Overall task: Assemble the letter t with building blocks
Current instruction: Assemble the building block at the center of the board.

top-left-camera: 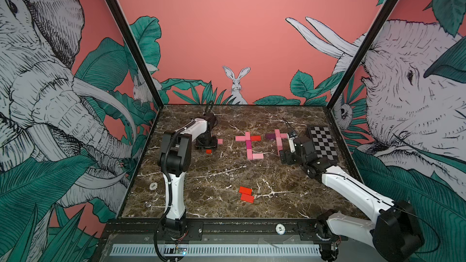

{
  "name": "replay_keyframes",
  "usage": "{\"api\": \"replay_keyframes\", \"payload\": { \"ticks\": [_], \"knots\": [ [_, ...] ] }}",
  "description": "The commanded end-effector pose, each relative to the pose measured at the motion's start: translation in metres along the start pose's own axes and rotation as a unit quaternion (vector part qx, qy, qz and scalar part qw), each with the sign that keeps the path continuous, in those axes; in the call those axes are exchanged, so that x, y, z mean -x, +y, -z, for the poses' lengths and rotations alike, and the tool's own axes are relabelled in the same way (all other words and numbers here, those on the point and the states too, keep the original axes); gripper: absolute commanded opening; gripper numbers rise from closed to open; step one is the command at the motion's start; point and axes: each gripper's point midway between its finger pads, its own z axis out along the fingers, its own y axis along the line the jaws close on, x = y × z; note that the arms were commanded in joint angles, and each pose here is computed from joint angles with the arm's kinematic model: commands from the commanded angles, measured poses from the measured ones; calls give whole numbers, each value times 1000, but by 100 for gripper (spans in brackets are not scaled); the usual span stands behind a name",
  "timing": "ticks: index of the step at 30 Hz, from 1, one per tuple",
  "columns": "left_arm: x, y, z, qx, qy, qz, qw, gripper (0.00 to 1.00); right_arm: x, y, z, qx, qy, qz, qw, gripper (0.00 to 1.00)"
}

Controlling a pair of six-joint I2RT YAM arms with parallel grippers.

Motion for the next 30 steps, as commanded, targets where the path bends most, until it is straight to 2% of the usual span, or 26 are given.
{"api": "replay_keyframes", "payload": {
  "ticks": [1, 3, 11, 14, 17, 21, 24, 26, 29, 30],
  "knots": [
    [-14, -8, -1, -25, 4, -16, 1000, 79, 12, 3, 1, 5, -19, -4, 1000, 98],
    [-16, -10, 8, -35, -7, -22, 999, 83, 11, 3, 0, 6, -17, -4, 1000, 98],
    [-28, -14, 54, -64, -61, -72, 993, 88, 9, 1, 1, -1, -11, -2, 1000, 98],
    [-36, -17, 74, -74, -82, -105, 988, 89, 9, 0, 1, -2, -9, -5, 1000, 98],
    [-48, -33, 95, -95, -111, -165, 975, 89, 10, -5, 6, -11, -7, -13, 1000, 98],
    [-72, -75, 121, -115, -152, -290, 938, 88, 15, -8, 12, -15, -15, -23, 1000, 98],
    [-93, -98, 130, -106, -157, -374, 908, 86, 15, -11, 14, -22, -13, -30, 999, 98],
    [-106, -111, 134, -122, -158, -415, 888, 83, 15, -12, 15, -24, -14, -36, 999, 98],
    [-128, -130, 136, -142, -166, -480, 850, 77, 14, -14, 17, -27, -13, -42, 999, 98],
    [-140, -139, 135, -154, -163, -510, 831, 76, 13, -16, 17, -31, -12, -43, 999, 98]
  ]
}}
